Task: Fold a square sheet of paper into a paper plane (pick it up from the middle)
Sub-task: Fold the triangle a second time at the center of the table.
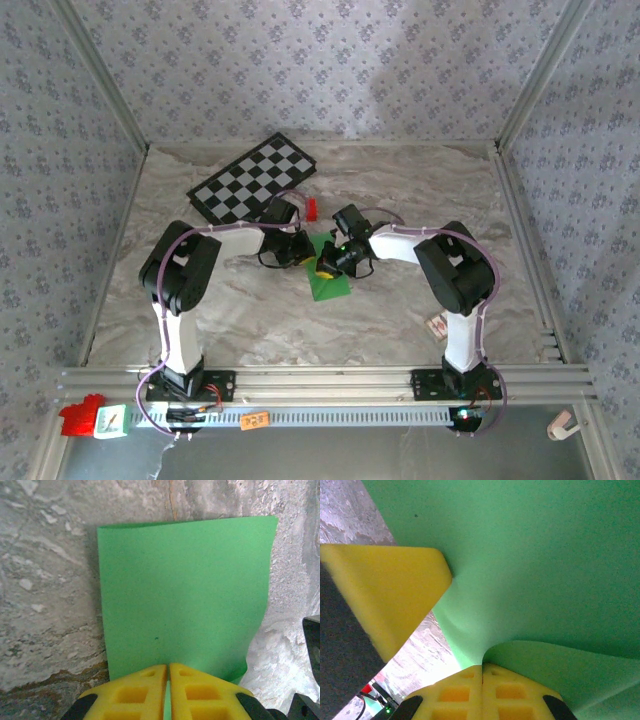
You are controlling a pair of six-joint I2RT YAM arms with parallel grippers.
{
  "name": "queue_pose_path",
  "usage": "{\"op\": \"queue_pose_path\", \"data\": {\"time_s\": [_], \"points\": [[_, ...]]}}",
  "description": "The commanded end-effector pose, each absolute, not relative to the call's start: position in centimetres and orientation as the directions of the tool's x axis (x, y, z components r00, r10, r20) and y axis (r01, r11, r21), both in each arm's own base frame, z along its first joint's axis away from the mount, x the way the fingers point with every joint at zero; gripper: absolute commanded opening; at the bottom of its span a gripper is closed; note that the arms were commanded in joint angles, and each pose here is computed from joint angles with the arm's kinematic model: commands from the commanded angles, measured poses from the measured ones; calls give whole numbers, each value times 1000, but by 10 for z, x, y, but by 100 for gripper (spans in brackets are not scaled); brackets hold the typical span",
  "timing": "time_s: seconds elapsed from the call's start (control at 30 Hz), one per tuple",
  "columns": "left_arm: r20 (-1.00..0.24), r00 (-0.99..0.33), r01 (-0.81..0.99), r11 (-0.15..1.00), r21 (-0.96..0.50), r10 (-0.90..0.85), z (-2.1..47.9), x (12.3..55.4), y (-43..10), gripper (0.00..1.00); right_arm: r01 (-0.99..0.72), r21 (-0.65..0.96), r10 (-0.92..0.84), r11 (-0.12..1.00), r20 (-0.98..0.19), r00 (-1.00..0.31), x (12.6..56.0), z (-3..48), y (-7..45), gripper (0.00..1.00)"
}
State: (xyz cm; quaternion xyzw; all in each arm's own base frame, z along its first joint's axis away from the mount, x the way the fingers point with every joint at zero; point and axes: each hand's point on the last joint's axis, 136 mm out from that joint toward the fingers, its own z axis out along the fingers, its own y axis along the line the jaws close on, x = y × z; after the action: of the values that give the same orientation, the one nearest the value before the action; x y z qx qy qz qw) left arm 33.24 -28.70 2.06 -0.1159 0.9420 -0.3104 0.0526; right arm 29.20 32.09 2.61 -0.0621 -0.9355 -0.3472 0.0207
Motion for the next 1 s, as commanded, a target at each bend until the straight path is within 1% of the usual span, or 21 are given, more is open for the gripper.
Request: {"op": "queue_pose_path", "data": {"time_s": [0.0, 0.97], "points": [[53, -969, -236, 832, -503, -243, -10, 308, -273, 12, 125, 656, 93, 744, 84, -992, 291, 26, 324, 2], [55, -968, -238, 831, -502, -244, -10, 306, -273, 12, 151, 621, 102, 769, 113, -988, 288, 10, 318, 2]]}}
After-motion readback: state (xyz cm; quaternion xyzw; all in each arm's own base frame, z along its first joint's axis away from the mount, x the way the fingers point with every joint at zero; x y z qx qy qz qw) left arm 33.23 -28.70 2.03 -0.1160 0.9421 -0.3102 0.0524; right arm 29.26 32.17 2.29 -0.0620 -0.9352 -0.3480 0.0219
